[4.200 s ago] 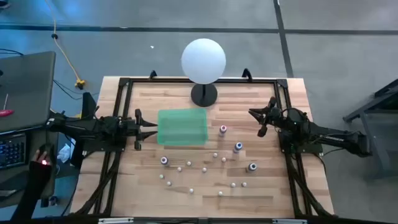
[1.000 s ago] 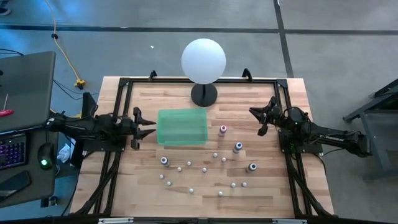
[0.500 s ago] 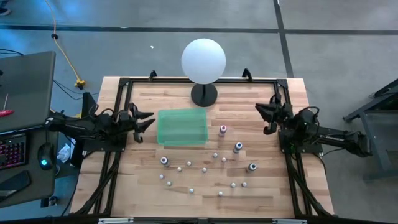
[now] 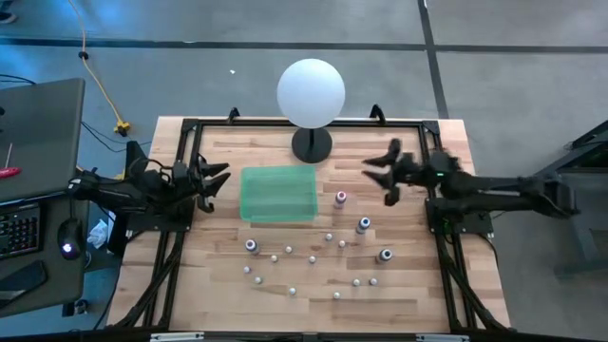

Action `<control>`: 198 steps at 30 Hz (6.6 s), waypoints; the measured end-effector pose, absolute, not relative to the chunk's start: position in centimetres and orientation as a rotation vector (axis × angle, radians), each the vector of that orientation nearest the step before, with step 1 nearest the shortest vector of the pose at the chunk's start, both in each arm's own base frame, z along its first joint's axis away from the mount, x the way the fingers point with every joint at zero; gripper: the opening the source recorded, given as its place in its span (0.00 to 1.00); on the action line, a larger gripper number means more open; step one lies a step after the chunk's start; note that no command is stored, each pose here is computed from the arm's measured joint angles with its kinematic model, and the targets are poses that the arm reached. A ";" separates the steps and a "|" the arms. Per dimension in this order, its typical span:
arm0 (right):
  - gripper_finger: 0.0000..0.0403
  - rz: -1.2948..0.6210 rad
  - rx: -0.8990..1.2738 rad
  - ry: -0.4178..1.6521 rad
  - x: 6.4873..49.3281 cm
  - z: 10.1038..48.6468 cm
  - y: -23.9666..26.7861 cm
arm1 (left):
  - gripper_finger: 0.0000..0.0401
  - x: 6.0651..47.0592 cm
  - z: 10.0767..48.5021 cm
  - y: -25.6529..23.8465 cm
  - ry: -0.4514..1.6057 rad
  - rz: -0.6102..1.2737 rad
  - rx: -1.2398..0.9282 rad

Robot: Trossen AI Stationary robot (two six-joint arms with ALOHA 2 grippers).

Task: Pick & Place food coloring
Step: Put the big red food coloring bottle into the green bin, then put the big purple food coloring bottle into the green bin

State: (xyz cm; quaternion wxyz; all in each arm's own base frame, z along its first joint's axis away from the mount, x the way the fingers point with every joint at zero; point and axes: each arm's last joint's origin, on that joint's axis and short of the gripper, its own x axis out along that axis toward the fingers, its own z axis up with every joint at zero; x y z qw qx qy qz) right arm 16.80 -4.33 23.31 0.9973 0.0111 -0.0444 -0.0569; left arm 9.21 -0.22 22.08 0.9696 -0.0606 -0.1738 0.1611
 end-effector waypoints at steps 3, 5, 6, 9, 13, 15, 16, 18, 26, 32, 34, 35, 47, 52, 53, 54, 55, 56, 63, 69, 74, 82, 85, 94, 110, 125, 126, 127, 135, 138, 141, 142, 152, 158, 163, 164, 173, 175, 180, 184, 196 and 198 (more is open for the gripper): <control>0.37 -0.076 0.026 0.032 19.0 21.8 -4.3 | 0.34 9.1 22.4 -0.2 -0.358 0.326 -0.125; 0.37 -0.056 0.005 0.090 20.1 20.6 -4.2 | 0.34 9.1 22.5 -0.2 -0.365 0.326 -0.127; 0.36 -0.048 -0.002 0.105 20.6 20.0 -4.1 | 0.34 9.1 22.5 -0.2 -0.366 0.327 -0.128; 0.35 -0.030 -0.002 0.121 21.9 18.6 -4.0 | 0.34 9.1 22.5 -0.2 -0.365 0.328 -0.128; 0.33 -0.022 0.010 0.175 23.1 16.5 -4.2 | 0.34 9.1 22.5 -0.1 -0.364 0.354 -0.133; 0.33 -0.024 0.024 0.192 23.4 15.7 -4.2 | 0.34 9.0 22.5 0.0 -0.362 0.381 -0.138; 0.33 -0.024 0.033 0.199 23.6 15.4 -4.3 | 0.34 9.0 22.5 0.0 -0.362 0.394 -0.141; 0.33 -0.025 0.042 0.219 23.7 14.7 -4.3 | 0.34 9.0 22.5 0.0 -0.361 0.410 -0.144; 0.32 -0.023 0.051 0.264 24.1 13.3 -4.4 | 0.34 9.0 22.5 0.0 -0.361 0.413 -0.144; 0.18 -0.026 0.041 0.253 24.2 13.3 -4.5 | 0.34 9.0 22.5 0.0 -0.361 0.415 -0.145; 0.11 -0.026 0.042 0.250 24.2 13.3 -4.4 | 0.34 9.0 22.5 0.0 -0.361 0.416 -0.145; 0.08 -0.026 0.046 0.247 24.2 13.4 -4.4 | 0.34 9.0 22.5 0.0 -0.361 0.416 -0.145; 0.08 -0.355 -0.029 -0.064 26.5 19.1 -5.9 | 0.34 9.0 22.5 0.0 -0.362 0.415 -0.145; 0.08 -0.287 -0.022 0.088 30.9 22.3 -6.6 | 0.34 9.0 22.5 0.0 -0.366 0.415 -0.147; 0.08 -0.288 -0.020 0.133 31.8 22.6 -6.8 | 0.34 9.0 22.5 0.0 -0.366 0.415 -0.147; 0.08 -0.297 -0.018 0.167 32.6 22.8 -6.9 | 0.34 9.0 22.5 0.0 -0.364 0.414 -0.146; 0.08 -0.312 -0.019 0.189 33.3 22.9 -7.1 | 0.34 9.0 22.5 0.0 -0.359 0.413 -0.144; 0.08 -0.325 -0.019 0.202 34.0 22.8 -7.3 | 0.34 9.0 22.4 0.0 -0.355 0.413 -0.142; 0.08 -0.371 0.027 0.288 37.5 19.3 -8.2 | 0.34 9.1 22.4 0.0 -0.346 0.409 -0.138; 0.08 -0.468 0.035 0.333 38.2 16.8 -8.6 | 0.34 9.2 22.1 0.0 -0.318 0.410 -0.127; 0.16 -0.484 0.026 0.356 38.1 16.6 -8.7 | 0.34 9.2 21.9 0.0 -0.299 0.410 -0.125; 0.21 -0.481 0.007 0.346 38.1 16.7 -8.7 | 0.34 9.3 21.9 -0.2 -0.302 0.352 -0.117; 0.22 -0.469 -0.063 0.343 38.2 17.0 -8.7 | 0.34 9.4 22.0 -0.4 -0.306 0.256 -0.102; 0.22 -0.416 -0.144 0.167 36.6 24.1 -6.4 | 0.34 10.0 20.2 -1.4 -0.118 -0.048 -0.112; 0.21 -0.389 -0.063 0.210 34.1 27.3 -4.9 | 0.34 13.1 17.4 -3.1 0.208 -0.403 -0.218; 0.20 -0.330 0.010 0.225 34.1 27.0 -4.8 | 0.34 15.8 15.7 -3.9 0.254 -0.533 -0.176; 0.20 -0.330 0.010 0.226 34.1 27.0 -4.8 | 0.34 15.9 15.5 -3.9 0.263 -0.532 -0.178; 0.20 -0.331 0.010 0.227 34.1 27.0 -4.8 | 0.34 16.0 15.4 -3.9 0.273 -0.531 -0.178; 0.21 -0.329 0.009 0.231 34.0 26.9 -4.8 | 0.33 16.2 14.6 -4.0 0.313 -0.524 -0.141; 0.21 -0.329 0.008 0.232 34.0 26.9 -4.8 | 0.30 16.2 14.6 -4.0 0.298 -0.531 -0.079; 0.21 -0.329 0.008 0.233 34.0 26.9 -4.8 | 0.22 16.2 14.6 -4.0 0.294 -0.533 -0.065; 0.21 -0.330 0.008 0.233 34.0 26.9 -4.8 | 0.19 16.2 14.6 -4.0 0.295 -0.533 -0.065; 0.21 -0.330 0.007 0.264 34.0 26.6 -4.8 | 0.08 16.3 14.8 -3.9 0.264 -0.522 -0.052; 0.21 -0.330 0.007 0.267 34.0 26.6 -4.8 | 0.08 16.7 16.3 -4.0 0.119 -0.509 -0.035; 0.21 -0.330 0.008 0.242 34.0 26.8 -4.8 | 0.08 18.2 19.7 -3.7 -0.002 -0.322 -0.007; 0.21 -0.330 0.008 0.240 34.0 26.8 -4.8 | 0.08 18.6 20.4 -3.6 -0.014 -0.272 0.008; 0.21 -0.327 -0.023 0.253 34.0 26.8 -4.8 | 0.08 22.8 23.3 0.1 0.320 0.171 0.066; 0.21 -0.320 -0.045 0.256 34.0 26.8 -4.7 | 0.08 23.9 23.4 1.7 0.315 0.225 0.043; 0.21 -0.326 -0.047 0.261 33.9 26.9 -4.1 | 0.08 26.1 21.8 5.2 0.313 0.224 -0.021; 0.21 -0.341 -0.081 0.293 33.2 27.4 -3.8 | 0.08 26.9 19.8 7.2 0.342 0.266 -0.059; 0.21 -0.222 -0.057 0.452 31.7 27.2 -2.0 | 0.08 28.4 16.8 9.7 0.319 0.327 -0.067; 0.21 -0.163 -0.062 0.485 31.6 26.9 -1.5 | 0.08 28.5 16.6 9.7 0.323 0.332 -0.070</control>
